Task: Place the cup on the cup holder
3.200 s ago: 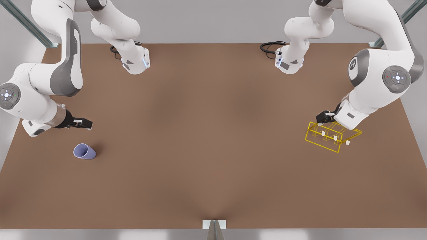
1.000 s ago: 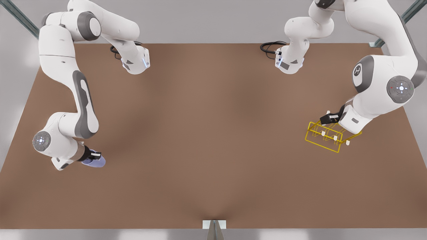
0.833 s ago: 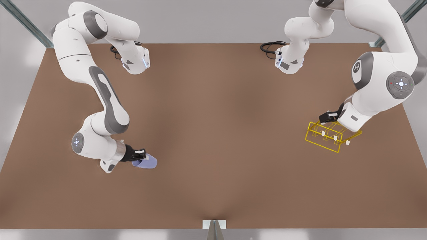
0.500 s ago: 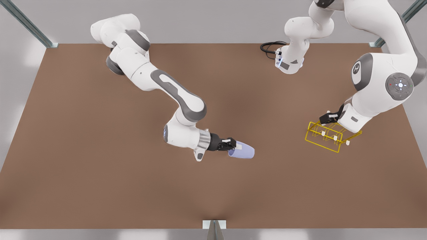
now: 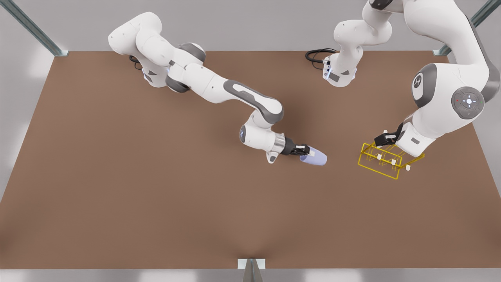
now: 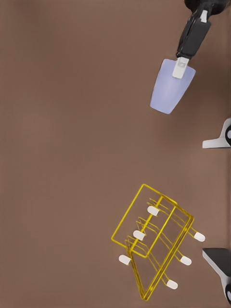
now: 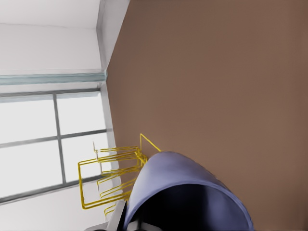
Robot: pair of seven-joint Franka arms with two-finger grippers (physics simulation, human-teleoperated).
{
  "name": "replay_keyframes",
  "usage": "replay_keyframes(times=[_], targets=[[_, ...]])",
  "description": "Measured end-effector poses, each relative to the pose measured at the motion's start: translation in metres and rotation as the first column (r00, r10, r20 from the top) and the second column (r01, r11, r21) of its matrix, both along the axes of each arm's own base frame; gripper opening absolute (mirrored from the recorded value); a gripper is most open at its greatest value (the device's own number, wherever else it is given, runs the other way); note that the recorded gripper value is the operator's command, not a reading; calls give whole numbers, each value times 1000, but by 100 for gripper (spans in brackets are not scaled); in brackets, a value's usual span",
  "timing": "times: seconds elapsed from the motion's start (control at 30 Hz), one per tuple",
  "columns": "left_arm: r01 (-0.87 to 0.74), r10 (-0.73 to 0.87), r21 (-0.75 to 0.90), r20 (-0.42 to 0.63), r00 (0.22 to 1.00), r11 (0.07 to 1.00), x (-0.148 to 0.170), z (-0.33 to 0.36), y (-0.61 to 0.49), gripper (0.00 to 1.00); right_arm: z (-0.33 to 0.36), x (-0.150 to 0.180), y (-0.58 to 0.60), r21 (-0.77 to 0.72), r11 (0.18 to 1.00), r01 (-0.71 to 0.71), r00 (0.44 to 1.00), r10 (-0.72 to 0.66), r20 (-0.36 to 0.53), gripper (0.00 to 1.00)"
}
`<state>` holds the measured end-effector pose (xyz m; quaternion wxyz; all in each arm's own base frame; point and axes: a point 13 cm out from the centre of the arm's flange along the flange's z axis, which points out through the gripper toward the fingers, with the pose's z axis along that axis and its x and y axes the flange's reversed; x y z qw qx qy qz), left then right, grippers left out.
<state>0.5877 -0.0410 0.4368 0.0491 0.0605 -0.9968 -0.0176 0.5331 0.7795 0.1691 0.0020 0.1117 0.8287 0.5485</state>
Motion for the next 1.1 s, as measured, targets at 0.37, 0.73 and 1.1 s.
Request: replay_keyframes(times=[0.37,0.73,1.1], targets=[[-1,1,0,-2,1000,1000,0,-2,-1,100,-44,8,-16,-54,998,34,999,-35,-21,100],[104,-105,-14,-85,991,994,-11,-45,-89,100,-2,90,-220,-319,944,86,996,-77,38,100],[-491,503,158,-42,863,857,-37,-252,-208,100,277,138,-739,-873,487,19,995,73,62,100]])
